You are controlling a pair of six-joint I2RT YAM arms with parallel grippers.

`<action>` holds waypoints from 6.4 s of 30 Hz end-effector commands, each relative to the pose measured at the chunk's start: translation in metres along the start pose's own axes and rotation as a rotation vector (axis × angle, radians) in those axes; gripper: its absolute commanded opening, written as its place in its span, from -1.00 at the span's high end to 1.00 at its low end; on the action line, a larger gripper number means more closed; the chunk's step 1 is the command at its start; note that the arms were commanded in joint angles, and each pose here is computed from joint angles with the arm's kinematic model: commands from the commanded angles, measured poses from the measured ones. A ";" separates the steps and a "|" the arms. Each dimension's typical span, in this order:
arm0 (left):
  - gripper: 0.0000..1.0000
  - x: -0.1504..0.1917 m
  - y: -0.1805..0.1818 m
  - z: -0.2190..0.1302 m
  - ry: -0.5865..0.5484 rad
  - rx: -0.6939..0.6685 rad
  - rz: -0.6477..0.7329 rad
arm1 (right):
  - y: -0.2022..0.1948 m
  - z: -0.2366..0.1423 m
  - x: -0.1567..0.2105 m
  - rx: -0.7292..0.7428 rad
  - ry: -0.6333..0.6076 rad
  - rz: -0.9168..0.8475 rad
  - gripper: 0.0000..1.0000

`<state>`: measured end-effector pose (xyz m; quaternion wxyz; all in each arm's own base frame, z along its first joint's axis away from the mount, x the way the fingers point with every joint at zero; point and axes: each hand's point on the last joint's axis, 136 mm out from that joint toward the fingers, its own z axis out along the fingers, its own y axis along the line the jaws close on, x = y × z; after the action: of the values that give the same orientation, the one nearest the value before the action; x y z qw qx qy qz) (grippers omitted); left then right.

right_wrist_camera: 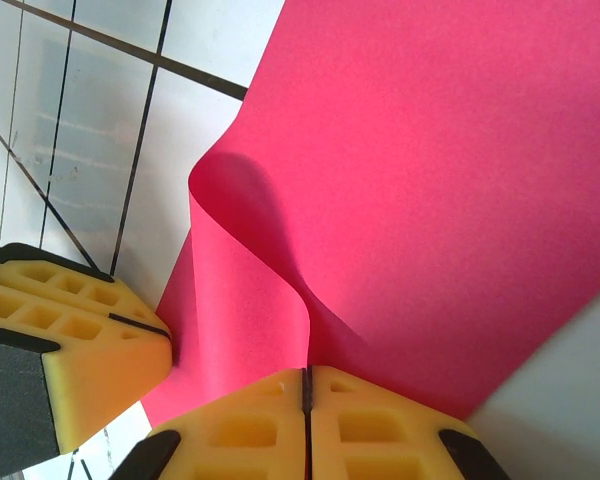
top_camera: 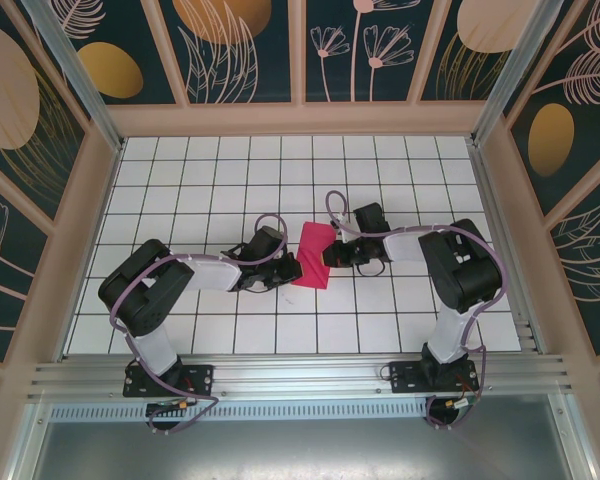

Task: Fold a paper plane with a square sheet of paper (pick it up from the middle)
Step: Fold the triangle a second time at the center of the table.

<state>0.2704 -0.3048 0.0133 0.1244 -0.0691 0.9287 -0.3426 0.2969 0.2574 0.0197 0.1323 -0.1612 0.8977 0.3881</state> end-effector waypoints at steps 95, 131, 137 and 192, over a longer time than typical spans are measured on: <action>0.60 -0.068 -0.048 0.014 -0.171 -0.012 0.018 | -0.019 0.006 0.006 0.061 0.016 0.022 0.82; 0.81 -0.029 -0.058 0.009 -0.095 0.106 -0.065 | -0.018 0.009 0.004 0.064 0.017 0.024 0.83; 0.81 -0.021 -0.036 0.028 -0.065 0.030 -0.071 | -0.020 0.010 0.007 0.067 0.024 0.028 0.83; 0.76 0.006 -0.064 0.007 -0.029 0.104 -0.025 | -0.018 0.019 0.010 0.076 0.050 0.031 0.83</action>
<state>0.2730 -0.3543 0.0284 0.1254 -0.0914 0.9154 -0.3715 0.2993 0.2614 0.0179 0.1225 -0.1568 0.9004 0.3869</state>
